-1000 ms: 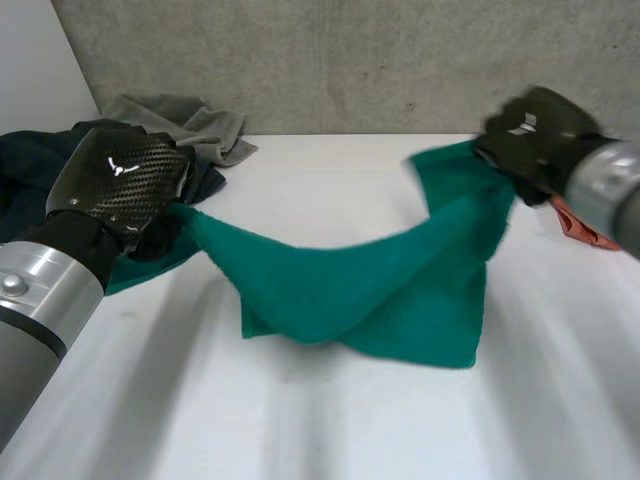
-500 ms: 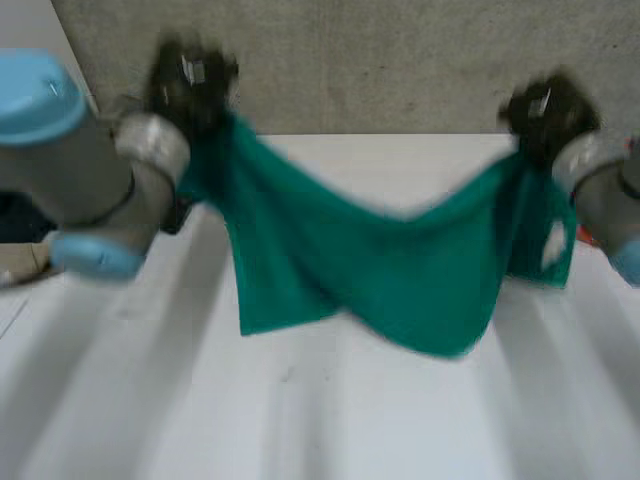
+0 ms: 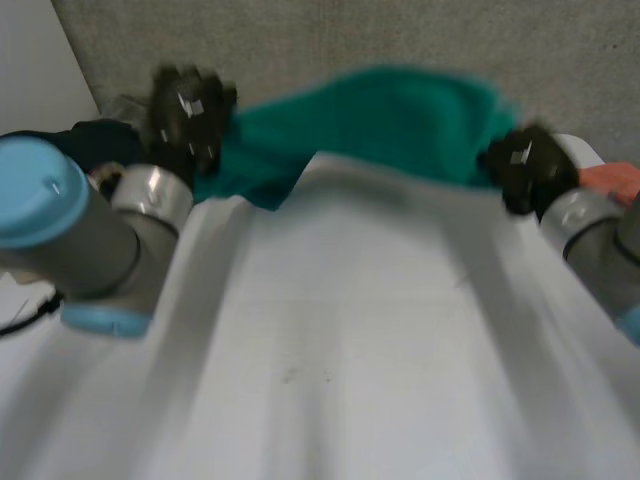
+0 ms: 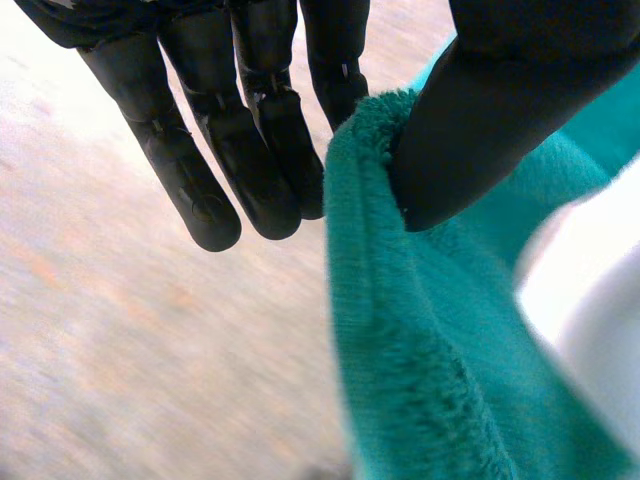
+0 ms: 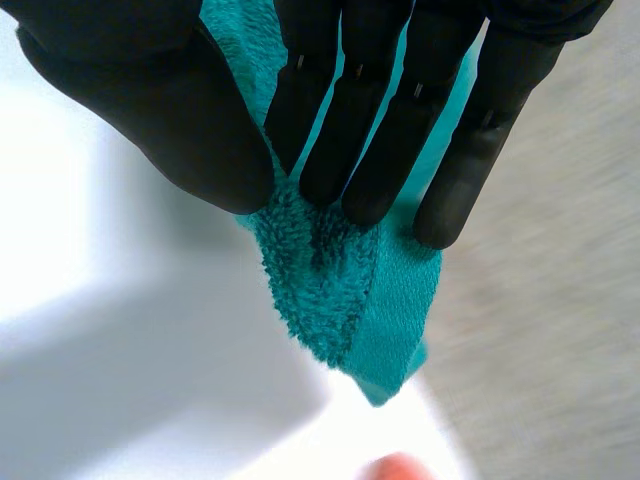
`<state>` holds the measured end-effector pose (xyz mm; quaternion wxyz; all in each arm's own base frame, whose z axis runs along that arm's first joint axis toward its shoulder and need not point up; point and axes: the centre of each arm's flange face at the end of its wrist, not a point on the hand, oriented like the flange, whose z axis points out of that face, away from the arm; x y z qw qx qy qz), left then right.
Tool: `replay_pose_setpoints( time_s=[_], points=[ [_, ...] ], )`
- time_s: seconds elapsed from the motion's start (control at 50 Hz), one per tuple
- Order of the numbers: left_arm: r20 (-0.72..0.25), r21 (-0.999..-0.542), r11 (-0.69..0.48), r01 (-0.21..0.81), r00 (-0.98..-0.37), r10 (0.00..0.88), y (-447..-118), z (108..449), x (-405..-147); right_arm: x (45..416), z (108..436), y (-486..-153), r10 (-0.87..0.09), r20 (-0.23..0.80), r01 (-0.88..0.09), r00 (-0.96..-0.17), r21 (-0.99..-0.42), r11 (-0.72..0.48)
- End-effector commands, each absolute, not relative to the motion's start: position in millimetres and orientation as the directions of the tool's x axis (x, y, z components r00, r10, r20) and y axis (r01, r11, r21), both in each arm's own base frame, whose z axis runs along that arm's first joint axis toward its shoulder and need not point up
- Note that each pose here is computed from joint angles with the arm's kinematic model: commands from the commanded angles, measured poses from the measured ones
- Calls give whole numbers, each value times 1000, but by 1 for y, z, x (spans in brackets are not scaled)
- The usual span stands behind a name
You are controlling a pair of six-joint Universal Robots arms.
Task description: Fold the laundry.
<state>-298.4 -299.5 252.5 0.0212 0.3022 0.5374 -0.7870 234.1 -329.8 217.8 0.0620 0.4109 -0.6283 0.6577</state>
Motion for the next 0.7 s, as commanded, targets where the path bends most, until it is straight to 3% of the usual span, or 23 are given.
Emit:
replay_pose_setpoints(
  time_s=[0.02,0.14,0.24,0.36,0.5,0.7],
  points=[
    [-514,-857,-298,420,-731,448,-247,190,-306,216,161,-301,-606,557,-709,-568,-706,15],
    [-513,-854,-234,465,-676,528,-209,181,-300,185,158,-303,-601,602,-782,-525,-621,61],
    [-502,-850,-187,493,-649,571,-186,184,-292,180,187,-290,-602,641,-815,-476,-579,28],
    [-503,-847,-176,502,-645,575,-181,185,-288,182,219,-297,-548,672,-795,-498,-606,-20],
    [-506,-848,-187,496,-650,568,-176,193,-284,200,258,-313,-486,668,-727,-564,-681,-93],
    [-510,-857,-245,454,-675,533,-172,221,-281,221,214,-368,-586,485,-622,-649,-782,42]
  ],
)
